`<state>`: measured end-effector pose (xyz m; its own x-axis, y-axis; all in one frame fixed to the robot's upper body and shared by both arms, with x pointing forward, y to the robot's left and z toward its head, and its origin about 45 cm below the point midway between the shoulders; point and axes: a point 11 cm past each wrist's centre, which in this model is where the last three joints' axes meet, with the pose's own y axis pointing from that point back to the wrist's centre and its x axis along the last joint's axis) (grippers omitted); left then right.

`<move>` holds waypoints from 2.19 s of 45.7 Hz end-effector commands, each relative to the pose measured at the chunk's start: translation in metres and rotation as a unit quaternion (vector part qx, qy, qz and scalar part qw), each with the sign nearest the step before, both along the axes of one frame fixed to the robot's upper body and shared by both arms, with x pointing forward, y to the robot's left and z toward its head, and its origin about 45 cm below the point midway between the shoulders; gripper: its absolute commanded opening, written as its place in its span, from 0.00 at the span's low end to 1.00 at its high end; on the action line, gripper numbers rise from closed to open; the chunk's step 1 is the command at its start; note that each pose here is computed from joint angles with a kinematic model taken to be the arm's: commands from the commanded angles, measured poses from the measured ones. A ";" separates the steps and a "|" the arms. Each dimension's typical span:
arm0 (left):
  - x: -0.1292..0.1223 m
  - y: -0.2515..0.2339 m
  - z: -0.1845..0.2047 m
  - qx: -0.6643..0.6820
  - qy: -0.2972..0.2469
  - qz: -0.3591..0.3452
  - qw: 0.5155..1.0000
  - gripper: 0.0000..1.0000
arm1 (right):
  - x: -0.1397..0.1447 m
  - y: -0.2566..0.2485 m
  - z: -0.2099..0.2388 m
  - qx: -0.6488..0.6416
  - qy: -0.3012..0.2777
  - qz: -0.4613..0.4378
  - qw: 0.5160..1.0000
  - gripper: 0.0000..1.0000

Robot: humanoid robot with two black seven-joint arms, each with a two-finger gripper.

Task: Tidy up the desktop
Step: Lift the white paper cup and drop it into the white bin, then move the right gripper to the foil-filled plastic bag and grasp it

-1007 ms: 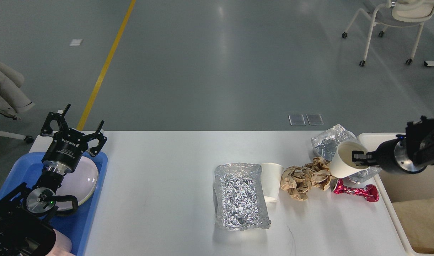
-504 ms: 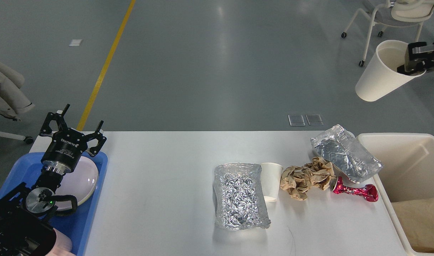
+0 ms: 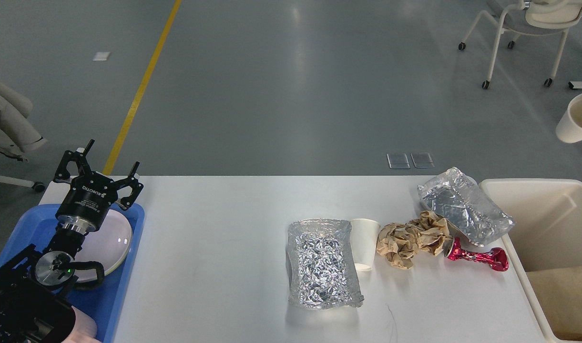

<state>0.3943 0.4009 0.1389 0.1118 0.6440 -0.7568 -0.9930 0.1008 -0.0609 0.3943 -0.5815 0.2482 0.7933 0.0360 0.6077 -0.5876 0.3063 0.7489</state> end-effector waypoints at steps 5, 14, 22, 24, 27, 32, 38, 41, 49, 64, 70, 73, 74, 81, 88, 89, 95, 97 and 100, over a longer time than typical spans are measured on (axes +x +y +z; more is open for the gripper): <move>0.000 0.000 0.000 0.000 0.000 0.000 1.000 1.00 | -0.085 -0.009 -0.127 -0.003 0.068 -0.047 0.997 0.00; 0.000 0.000 0.000 0.000 0.000 0.000 1.000 1.00 | -0.098 -0.010 -0.146 0.005 0.036 -0.101 0.994 1.00; 0.000 0.000 0.000 0.000 0.000 0.001 1.000 1.00 | -0.106 -0.007 -0.156 0.031 0.025 -0.125 0.991 1.00; 0.000 0.000 0.000 -0.001 0.000 0.000 1.000 1.00 | -0.105 -0.006 -0.156 0.036 0.023 -0.129 0.991 1.00; 0.000 0.000 0.000 0.000 0.000 0.001 1.000 1.00 | -0.102 -0.004 -0.156 0.046 0.015 -0.135 0.990 1.00; 0.000 0.000 0.000 0.000 0.000 0.000 1.000 1.00 | -0.086 -0.001 -0.143 0.058 -0.006 -0.137 0.989 1.00; 0.000 0.000 0.000 0.000 0.000 0.000 1.000 1.00 | -0.013 0.035 -0.092 0.096 -0.057 -0.101 0.989 1.00; 0.000 0.000 0.000 0.000 0.000 0.000 1.000 1.00 | 0.017 0.049 -0.059 0.098 -0.070 -0.080 0.990 1.00; 0.000 0.000 0.000 0.000 0.000 0.000 1.000 1.00 | 0.083 0.113 0.054 0.169 -0.051 -0.042 0.983 1.00; 0.000 0.000 0.000 -0.001 0.000 0.000 1.000 1.00 | 0.097 0.300 0.210 0.219 -0.016 0.115 0.969 1.00; 0.000 0.000 0.000 0.000 0.000 0.001 1.000 1.00 | 0.052 0.347 0.207 0.200 0.061 0.177 0.962 1.00; 0.000 0.000 0.000 -0.001 0.000 0.000 1.000 1.00 | 0.024 0.362 0.196 0.185 0.110 0.202 0.955 1.00; 0.000 0.000 0.000 -0.001 0.000 0.000 1.000 1.00 | 0.014 0.366 0.193 0.184 0.126 0.207 0.953 1.00; 0.000 0.000 0.000 0.000 0.000 0.001 1.000 1.00 | -0.052 0.383 0.175 0.196 0.212 0.230 0.929 1.00; 0.000 0.000 0.000 0.000 0.000 0.001 1.000 1.00 | -0.087 0.401 0.164 0.222 0.254 0.251 0.907 1.00; 0.000 0.000 0.000 0.000 0.000 0.001 1.000 1.00 | -0.087 0.401 0.162 0.221 0.253 0.252 0.908 1.00; 0.000 0.000 0.000 0.000 0.000 0.001 1.000 1.00 | -0.074 0.388 0.125 0.227 0.247 0.232 0.913 1.00; 0.000 0.000 0.000 0.000 0.000 0.001 1.000 1.00 | -0.069 0.382 0.107 0.221 0.242 0.222 0.918 1.00; 0.000 0.000 0.000 -0.001 0.000 0.000 1.000 1.00 | -0.062 0.372 0.072 0.215 0.236 0.189 0.929 1.00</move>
